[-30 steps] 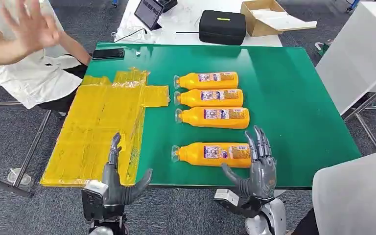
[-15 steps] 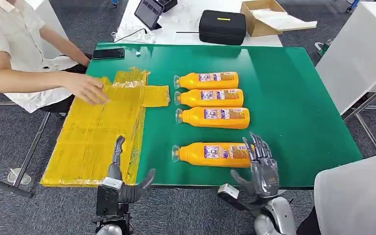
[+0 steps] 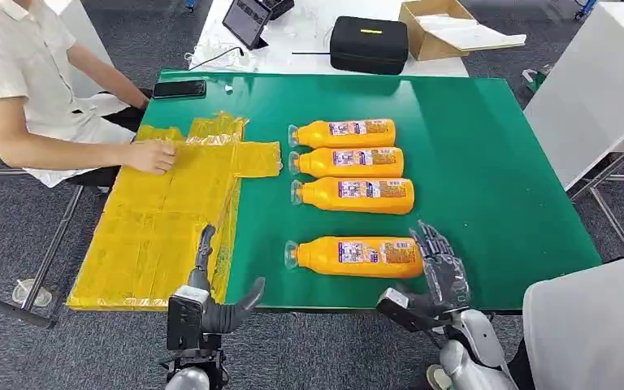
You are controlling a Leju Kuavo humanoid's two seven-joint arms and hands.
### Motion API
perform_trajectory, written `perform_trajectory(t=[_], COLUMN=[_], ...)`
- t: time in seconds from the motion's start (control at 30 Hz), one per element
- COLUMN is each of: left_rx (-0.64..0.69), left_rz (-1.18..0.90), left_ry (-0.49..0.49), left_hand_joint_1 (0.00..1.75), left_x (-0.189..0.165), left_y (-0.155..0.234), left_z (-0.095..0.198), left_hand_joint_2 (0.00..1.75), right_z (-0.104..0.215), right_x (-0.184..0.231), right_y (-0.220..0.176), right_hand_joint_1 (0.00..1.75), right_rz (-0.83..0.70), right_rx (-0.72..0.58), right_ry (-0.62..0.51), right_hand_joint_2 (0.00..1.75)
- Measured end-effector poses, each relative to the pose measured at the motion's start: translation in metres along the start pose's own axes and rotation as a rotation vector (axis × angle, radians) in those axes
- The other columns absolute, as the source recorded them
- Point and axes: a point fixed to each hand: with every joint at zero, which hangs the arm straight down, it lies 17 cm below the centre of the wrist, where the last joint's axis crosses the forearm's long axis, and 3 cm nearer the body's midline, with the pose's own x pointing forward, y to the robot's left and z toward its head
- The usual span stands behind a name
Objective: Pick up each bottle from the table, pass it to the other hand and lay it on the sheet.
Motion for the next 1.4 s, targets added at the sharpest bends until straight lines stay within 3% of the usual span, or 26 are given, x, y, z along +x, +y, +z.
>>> perform_trajectory(t=[0.97, 1.4], left_rx=[-0.039, -0.094], left_rz=[0.109, 0.299], left_ry=[0.000, 0.044], left_hand_joint_1=[0.00, 0.00], left_x=[0.010, 0.020], left_y=[-0.013, -0.021], left_z=[-0.004, -0.006], left_hand_joint_2=[1.75, 1.75], right_z=[-0.016, -0.034], right_x=[0.045, 0.020], right_y=[0.025, 0.026], right_hand_joint_1=[0.00, 0.00], right_rz=[-0.077, -0.089], right_rx=[0.014, 0.024], right_ry=[-0.071, 0.035], right_hand_joint_2=[1.75, 1.75])
